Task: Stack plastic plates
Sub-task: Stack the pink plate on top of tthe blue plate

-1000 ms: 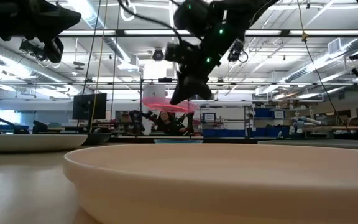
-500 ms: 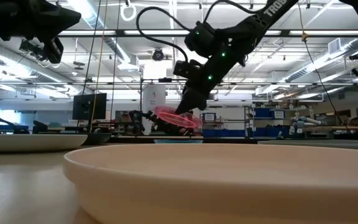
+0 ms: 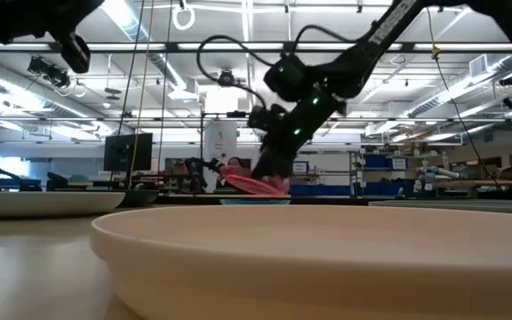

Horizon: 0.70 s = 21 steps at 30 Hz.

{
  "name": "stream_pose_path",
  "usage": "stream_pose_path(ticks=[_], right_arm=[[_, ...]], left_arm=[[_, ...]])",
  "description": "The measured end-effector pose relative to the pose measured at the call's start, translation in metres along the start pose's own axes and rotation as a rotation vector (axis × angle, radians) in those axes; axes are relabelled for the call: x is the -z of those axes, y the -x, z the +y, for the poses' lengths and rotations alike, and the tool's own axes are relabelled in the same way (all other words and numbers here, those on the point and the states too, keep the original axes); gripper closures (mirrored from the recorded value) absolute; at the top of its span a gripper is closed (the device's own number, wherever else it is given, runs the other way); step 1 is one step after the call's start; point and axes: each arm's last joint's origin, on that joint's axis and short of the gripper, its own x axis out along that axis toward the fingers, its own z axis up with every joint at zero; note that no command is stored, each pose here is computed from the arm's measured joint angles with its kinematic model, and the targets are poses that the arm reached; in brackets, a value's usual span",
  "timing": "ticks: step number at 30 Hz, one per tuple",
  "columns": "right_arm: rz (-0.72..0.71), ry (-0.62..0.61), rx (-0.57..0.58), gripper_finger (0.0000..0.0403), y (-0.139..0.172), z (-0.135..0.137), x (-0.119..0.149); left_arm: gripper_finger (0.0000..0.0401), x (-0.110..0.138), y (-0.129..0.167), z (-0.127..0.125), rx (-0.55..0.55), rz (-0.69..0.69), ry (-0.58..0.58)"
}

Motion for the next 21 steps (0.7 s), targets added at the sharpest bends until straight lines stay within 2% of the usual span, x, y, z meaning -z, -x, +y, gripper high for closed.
stream_pose_path(ticks=[6, 12, 16, 21], right_arm=[[0.004, 0.006, -0.009, 0.0394, -0.023, 0.013, 0.013], [0.023, 0.014, -0.006, 0.0388, -0.037, 0.019, 0.024], [0.038, 0.014, 0.033, 0.0365, -0.04, 0.022, 0.025], [0.034, 0.021, 0.053, 0.0316, -0.032, 0.023, 0.018]], left_arm=[[0.0378, 0.0, 0.001, -0.007, 0.073, 0.006, -0.026], [0.0378, 0.001, 0.001, -0.008, 0.086, 0.015, -0.026], [0.0378, 0.001, 0.001, -0.008, 0.085, 0.014, -0.028], [0.0378, 0.001, 0.001, -0.008, 0.085, 0.014, -0.028]])
